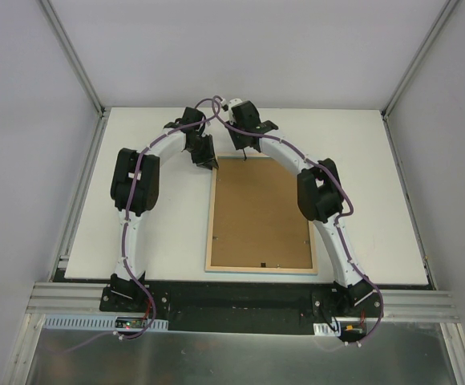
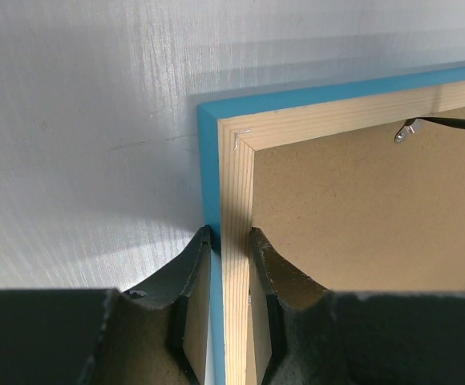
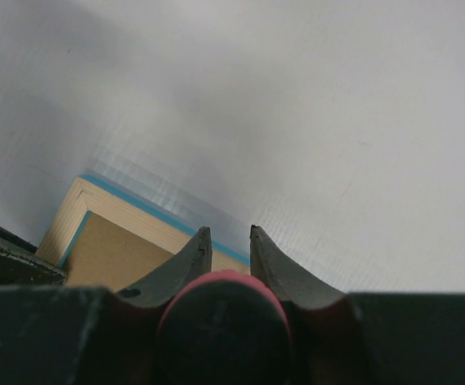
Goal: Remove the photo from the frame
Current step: Release the photo frame item from the photo frame.
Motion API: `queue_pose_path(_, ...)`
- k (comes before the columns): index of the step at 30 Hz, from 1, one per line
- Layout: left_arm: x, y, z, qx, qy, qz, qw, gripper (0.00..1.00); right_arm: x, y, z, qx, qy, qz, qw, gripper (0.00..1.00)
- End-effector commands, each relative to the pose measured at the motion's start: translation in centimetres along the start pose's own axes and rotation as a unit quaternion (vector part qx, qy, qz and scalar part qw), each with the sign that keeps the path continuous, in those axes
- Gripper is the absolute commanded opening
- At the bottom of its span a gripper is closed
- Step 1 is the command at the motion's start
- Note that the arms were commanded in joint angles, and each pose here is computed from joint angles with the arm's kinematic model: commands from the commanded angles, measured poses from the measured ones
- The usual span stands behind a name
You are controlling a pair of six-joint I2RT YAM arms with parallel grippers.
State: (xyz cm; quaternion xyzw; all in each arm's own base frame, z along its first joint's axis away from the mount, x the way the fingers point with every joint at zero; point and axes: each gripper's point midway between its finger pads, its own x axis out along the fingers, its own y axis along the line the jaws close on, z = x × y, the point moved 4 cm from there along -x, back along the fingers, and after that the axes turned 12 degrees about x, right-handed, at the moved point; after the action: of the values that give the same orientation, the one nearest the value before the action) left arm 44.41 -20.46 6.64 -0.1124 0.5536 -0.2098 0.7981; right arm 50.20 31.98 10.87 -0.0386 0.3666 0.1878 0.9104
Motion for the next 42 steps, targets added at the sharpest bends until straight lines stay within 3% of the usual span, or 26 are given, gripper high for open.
queue_pose_path(1, -0.4, 0.3, -1.7, -0.023, 0.033, 0.004, 0.999, 0.00, -0.6, 1.3, -1.3, -0.011, 0.038, 0.030, 0.999, 0.01)
queue_pose_path(6, -0.4, 0.3, -1.8, -0.023, 0.034, 0.004, 0.999, 0.00, -0.8, 0.8, -1.1, -0.021, 0.037, 0.018, 0.999, 0.01)
queue_pose_path(20, -0.5, 0.0, -1.8, -0.021, 0.033, -0.003, 0.999, 0.00, -2.3, 0.1, 3.3, 0.064, -0.015, 0.041, 0.997, 0.01)
queue_pose_path(29, -0.6, -0.1, -1.8, -0.021, 0.031, -0.009, 0.999, 0.00, -0.7, -0.9, 2.4, 0.067, -0.012, 0.021, 0.997, 0.01)
queue_pose_path(42, -0.5, -0.2, -1.8, -0.020, 0.031, -0.015, 0.999, 0.00, -0.2, 0.0, 2.4, 0.094, -0.006, 0.059, 0.994, 0.01)
